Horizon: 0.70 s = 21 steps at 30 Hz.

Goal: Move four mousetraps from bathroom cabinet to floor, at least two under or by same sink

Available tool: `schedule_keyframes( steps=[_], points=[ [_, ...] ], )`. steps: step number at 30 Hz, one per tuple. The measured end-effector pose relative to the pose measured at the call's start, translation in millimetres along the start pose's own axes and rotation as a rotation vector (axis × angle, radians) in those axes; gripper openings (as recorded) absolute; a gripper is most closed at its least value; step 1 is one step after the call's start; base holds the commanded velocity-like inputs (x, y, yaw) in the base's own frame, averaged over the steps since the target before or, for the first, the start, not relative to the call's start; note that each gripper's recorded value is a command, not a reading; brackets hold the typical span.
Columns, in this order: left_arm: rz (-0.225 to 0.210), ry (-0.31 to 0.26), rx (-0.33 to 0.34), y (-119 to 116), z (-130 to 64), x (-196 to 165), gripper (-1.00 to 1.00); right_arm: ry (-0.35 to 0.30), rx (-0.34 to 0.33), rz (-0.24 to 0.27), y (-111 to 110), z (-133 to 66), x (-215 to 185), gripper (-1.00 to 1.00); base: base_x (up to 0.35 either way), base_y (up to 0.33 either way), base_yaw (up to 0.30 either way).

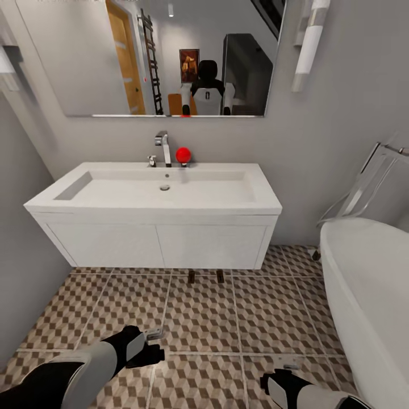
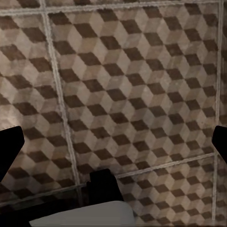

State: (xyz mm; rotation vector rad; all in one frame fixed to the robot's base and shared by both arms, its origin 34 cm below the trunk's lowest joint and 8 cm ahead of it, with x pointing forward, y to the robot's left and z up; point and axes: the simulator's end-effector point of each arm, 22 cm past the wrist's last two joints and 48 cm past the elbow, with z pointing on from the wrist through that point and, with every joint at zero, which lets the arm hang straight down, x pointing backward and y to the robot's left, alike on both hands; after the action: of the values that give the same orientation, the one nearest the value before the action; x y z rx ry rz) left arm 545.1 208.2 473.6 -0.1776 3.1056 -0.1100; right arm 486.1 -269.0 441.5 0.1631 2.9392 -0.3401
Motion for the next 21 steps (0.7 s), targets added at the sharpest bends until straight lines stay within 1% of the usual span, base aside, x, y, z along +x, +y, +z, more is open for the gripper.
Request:
schedule_keyframes(
  steps=[2, 5, 9, 13, 18, 21],
  points=[
    [-0.001, 0.002, -0.001, 0.9, -3.0, 0.9, 1.00, 0.002, 0.001, -0.001, -1.3, -3.0, 0.6, 1.00, 0.000, 0.000, 0.000],
    [-0.002, -0.002, 0.005, -0.3, -7.5, -8.2, 1.00, -0.012, 0.000, 0.005, -3.6, -3.4, -8.7, 1.00, 0.000, 0.000, 0.000],
    [-0.002, -0.004, 0.005, -0.5, -8.1, -9.7, 1.00, -0.012, 0.000, 0.005, -3.6, -3.3, -8.8, 1.00, 0.000, 0.000, 0.000],
    [-0.002, -0.002, 0.005, -0.7, -14.4, -9.0, 1.00, -0.012, -0.001, 0.004, -4.5, -10.1, -10.8, 1.00, 0.000, 0.000, 0.000],
    [-0.004, -0.013, 0.001, 1.8, -22.9, -12.0, 1.00, -0.001, -0.006, 0.000, -5.6, -17.1, -4.1, 1.00, 0.000, 0.000, 0.000],
    [-0.004, -0.018, 0.000, 2.5, -22.8, -13.0, 1.00, 0.013, -0.008, -0.004, -5.4, -15.9, 6.6, 1.00, 0.000, 0.000, 0.000]
  ],
)
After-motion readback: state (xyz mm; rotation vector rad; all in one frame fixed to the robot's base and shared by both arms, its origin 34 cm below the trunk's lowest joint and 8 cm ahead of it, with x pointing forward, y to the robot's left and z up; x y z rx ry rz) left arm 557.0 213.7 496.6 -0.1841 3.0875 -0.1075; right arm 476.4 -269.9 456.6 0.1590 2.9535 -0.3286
